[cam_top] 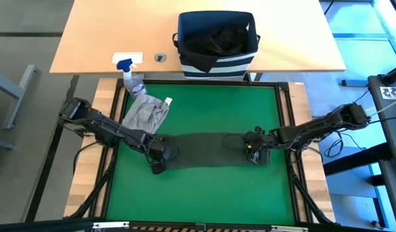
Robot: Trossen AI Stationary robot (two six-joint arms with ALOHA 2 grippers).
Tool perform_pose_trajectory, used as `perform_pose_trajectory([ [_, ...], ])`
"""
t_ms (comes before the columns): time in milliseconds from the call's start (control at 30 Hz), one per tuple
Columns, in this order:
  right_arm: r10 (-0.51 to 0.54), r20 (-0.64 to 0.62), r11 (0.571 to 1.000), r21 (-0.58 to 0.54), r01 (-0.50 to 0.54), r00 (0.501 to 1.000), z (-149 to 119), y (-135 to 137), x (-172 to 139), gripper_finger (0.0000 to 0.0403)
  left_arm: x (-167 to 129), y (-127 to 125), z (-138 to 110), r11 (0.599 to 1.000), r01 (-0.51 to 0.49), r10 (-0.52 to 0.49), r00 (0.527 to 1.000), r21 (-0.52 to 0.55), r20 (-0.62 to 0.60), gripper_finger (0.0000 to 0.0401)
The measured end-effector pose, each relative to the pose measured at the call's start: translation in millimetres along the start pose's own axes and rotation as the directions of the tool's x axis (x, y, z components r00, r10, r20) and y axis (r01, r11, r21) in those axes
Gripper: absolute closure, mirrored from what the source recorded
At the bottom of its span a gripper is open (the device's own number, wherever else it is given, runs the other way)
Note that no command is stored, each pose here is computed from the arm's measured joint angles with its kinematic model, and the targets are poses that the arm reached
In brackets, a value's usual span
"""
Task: Fold Laundry from Bin
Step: Fold the green shirt
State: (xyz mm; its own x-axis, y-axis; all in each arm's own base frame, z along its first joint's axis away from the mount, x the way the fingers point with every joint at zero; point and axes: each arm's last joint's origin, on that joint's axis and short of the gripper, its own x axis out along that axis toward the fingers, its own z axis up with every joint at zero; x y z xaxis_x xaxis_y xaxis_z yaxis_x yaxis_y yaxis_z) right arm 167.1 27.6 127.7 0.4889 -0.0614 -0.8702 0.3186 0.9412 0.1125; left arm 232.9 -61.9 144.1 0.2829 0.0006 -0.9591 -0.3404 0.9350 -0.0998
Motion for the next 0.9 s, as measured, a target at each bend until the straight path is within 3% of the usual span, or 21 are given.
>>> perform_pose_trajectory([
  [67, 0.038, 0.023, 0.999, 0.008, -0.038, 0.999, 10.8, 5.2, -8.6, 0.0185, -17.2, -1.5, 10.5, 0.999, 0.042, -0.042, 0.998, -0.003, 0.057, 0.0287],
  [200, 0.117, 0.211, 0.993, -0.011, -0.117, 0.971, 44.9, 19.7, -30.3, 0.0185, -54.0, -5.4, 40.2, 0.991, 0.127, -0.112, 0.944, -0.030, 0.310, 0.0287],
  [333, 0.195, 0.451, 0.980, -0.052, -0.192, 0.871, 69.6, 31.3, -35.1, 0.0185, -67.2, -7.9, 65.4, 0.982, 0.190, -0.169, 0.817, 0.018, 0.551, 0.0287],
  [400, 0.173, 0.526, 0.983, -0.046, -0.176, 0.833, 76.0, 32.4, -28.2, 0.0185, -63.2, -6.4, 78.1, 0.980, 0.194, -0.176, 0.766, 0.039, 0.618, 0.0287],
  [567, 0.163, 0.589, 0.985, -0.051, -0.165, 0.792, 91.6, 29.9, 10.1, 0.0185, -27.0, 0.9, 103.2, 0.986, 0.162, -0.148, 0.720, 0.043, 0.678, 0.0287],
  [667, 0.158, 0.579, 0.986, -0.043, -0.163, 0.800, 93.9, 23.7, 39.8, 0.0185, -0.8, 7.4, 114.0, 0.987, 0.152, -0.142, 0.718, 0.046, 0.681, 0.0288],
  [900, 0.074, 0.505, 0.997, -0.014, -0.078, 0.860, 79.2, 5.0, 99.1, 0.0185, 60.6, 24.5, 110.0, 0.999, 0.049, -0.049, 0.835, 0.015, 0.548, 0.0300],
])
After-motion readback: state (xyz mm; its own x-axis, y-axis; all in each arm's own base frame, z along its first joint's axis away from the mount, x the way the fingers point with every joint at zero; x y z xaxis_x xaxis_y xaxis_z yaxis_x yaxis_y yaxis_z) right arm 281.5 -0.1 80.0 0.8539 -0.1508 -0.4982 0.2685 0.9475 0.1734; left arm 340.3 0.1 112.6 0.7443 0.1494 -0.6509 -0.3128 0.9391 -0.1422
